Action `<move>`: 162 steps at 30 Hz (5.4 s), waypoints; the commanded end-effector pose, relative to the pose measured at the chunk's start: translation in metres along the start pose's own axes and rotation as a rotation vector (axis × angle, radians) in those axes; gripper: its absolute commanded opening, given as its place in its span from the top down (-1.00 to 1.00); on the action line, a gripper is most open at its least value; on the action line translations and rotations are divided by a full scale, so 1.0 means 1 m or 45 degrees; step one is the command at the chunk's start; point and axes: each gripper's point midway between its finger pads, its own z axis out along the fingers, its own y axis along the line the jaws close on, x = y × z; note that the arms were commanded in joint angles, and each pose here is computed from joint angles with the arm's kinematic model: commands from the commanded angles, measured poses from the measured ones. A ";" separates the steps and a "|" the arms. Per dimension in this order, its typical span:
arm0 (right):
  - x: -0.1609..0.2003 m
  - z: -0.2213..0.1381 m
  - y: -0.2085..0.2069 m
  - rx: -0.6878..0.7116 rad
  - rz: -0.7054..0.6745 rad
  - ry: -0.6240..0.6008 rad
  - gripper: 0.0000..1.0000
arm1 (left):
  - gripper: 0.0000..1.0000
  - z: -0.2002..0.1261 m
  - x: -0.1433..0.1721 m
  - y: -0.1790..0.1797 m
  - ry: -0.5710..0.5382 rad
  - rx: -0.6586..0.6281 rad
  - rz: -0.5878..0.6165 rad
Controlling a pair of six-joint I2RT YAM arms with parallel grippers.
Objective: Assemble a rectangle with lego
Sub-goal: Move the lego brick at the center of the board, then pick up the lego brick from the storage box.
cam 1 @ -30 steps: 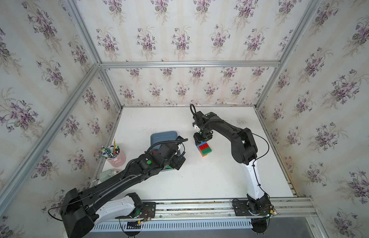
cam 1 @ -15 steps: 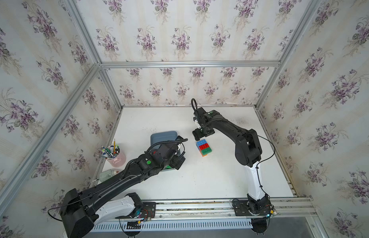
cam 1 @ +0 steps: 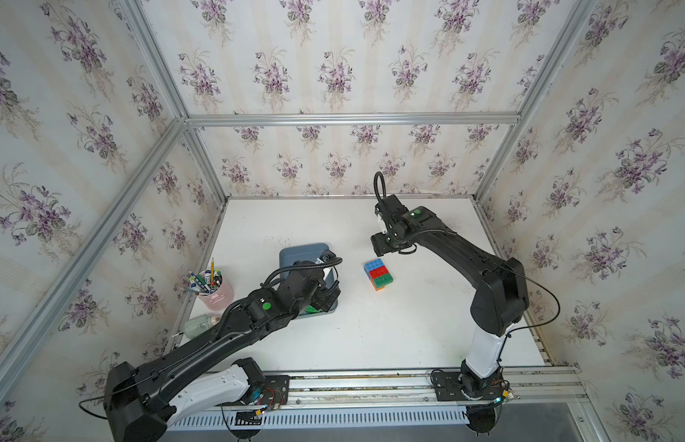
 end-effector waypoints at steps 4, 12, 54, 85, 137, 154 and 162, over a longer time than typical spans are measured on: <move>0.025 0.000 0.014 -0.127 -0.105 0.038 -0.90 | -1.00 -0.019 -0.026 -0.040 -0.234 0.316 0.066; 0.047 0.036 0.028 -0.200 -0.187 0.112 -0.99 | -1.00 -0.025 -0.031 -0.063 -0.274 0.449 0.088; 0.057 0.114 -0.008 0.117 -0.186 0.211 -0.67 | -1.00 -0.007 -0.026 -0.058 -0.190 0.347 0.068; 0.098 0.102 -0.140 0.349 0.349 0.232 -0.33 | -1.00 -0.006 -0.025 -0.065 -0.188 0.392 0.069; -0.029 -0.059 0.121 -0.459 -0.177 -0.392 -0.34 | -1.00 -0.044 0.053 0.114 0.346 -0.387 -1.055; 0.026 0.035 0.237 -0.525 -0.402 -0.057 -0.28 | -1.00 -0.063 0.089 0.104 0.307 -0.382 -1.274; 0.026 0.076 0.247 -0.452 -0.402 -0.007 -0.17 | -1.00 -0.059 0.094 0.105 0.289 -0.385 -1.228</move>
